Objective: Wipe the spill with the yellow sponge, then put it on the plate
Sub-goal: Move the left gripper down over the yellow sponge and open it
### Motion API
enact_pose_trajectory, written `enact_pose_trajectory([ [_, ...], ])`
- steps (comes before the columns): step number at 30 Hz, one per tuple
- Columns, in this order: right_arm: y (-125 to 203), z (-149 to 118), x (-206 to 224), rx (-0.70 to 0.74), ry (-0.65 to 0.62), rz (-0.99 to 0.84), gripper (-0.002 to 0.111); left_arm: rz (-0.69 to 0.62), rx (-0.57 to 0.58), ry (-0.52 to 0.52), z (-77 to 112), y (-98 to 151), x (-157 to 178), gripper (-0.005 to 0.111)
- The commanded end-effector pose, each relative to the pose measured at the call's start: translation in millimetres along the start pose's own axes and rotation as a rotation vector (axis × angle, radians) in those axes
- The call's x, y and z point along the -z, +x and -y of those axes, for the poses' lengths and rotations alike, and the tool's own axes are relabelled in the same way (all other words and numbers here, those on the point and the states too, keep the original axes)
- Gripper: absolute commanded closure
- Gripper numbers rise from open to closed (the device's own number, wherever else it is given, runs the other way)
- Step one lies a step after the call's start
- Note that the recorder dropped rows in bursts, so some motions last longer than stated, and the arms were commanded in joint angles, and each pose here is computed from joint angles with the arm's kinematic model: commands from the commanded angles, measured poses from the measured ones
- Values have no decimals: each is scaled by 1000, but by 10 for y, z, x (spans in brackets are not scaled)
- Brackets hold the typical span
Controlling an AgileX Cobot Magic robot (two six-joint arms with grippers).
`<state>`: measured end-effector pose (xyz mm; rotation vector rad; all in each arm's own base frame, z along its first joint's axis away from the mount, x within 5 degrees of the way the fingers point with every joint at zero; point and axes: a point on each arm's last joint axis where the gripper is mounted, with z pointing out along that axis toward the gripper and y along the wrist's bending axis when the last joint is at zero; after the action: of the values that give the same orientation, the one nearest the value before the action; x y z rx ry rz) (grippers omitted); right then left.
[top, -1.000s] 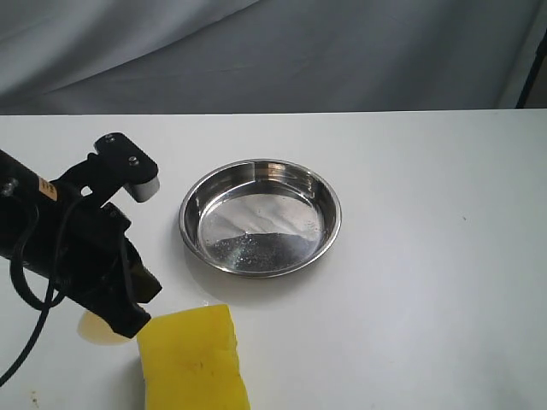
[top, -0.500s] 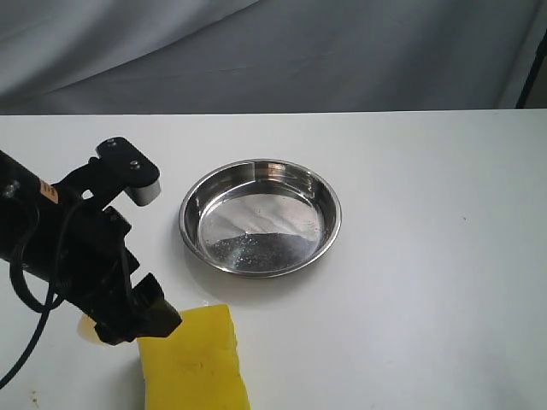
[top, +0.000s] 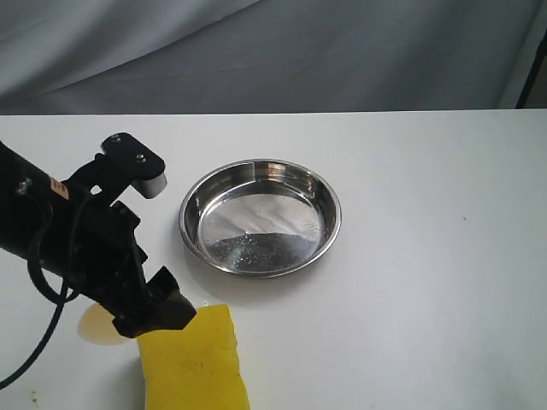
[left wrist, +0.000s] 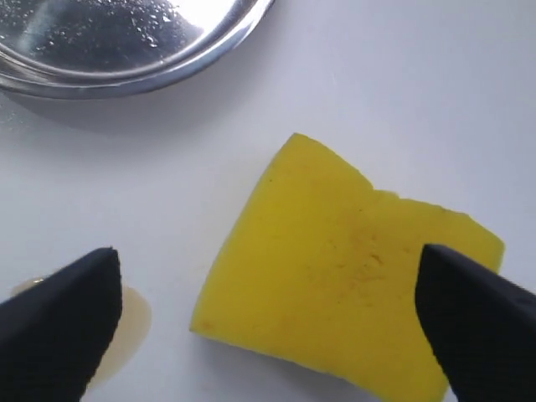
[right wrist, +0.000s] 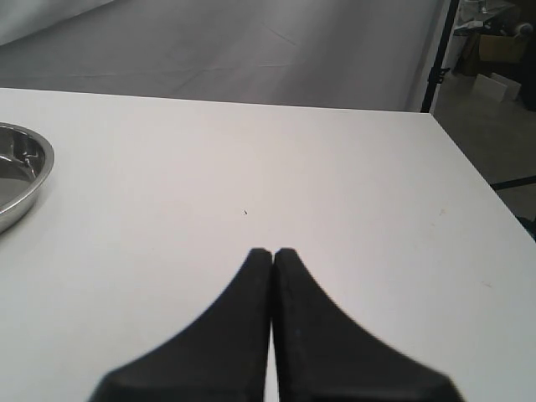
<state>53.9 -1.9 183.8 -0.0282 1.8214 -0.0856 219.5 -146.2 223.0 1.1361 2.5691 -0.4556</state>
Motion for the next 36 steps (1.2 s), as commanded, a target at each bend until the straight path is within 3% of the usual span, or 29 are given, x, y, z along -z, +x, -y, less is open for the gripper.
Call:
enact_pose_trajectory([
  [1, 9, 5, 1, 3, 10, 2, 108, -51, 27, 32, -31, -11, -173, 17],
  [11, 9, 5, 1, 5, 10, 2, 108, -205, 64, 102, -104, 79, -560, 17],
  [20, 9, 5, 1, 5, 10, 2, 108, -214, 28, 111, -114, 88, -602, 17],
  [24, 9, 5, 1, 3, 10, 2, 108, -211, -43, 120, -113, 89, -602, 18],
  [32, 9, 5, 1, 3, 10, 2, 108, -209, -46, 118, -114, 88, -602, 18],
  [34, 9, 5, 1, 3, 10, 2, 108, -209, -46, 118, -114, 88, -602, 22],
  [36, 9, 5, 1, 3, 10, 2, 108, -209, -46, 118, -114, 88, -602, 34],
])
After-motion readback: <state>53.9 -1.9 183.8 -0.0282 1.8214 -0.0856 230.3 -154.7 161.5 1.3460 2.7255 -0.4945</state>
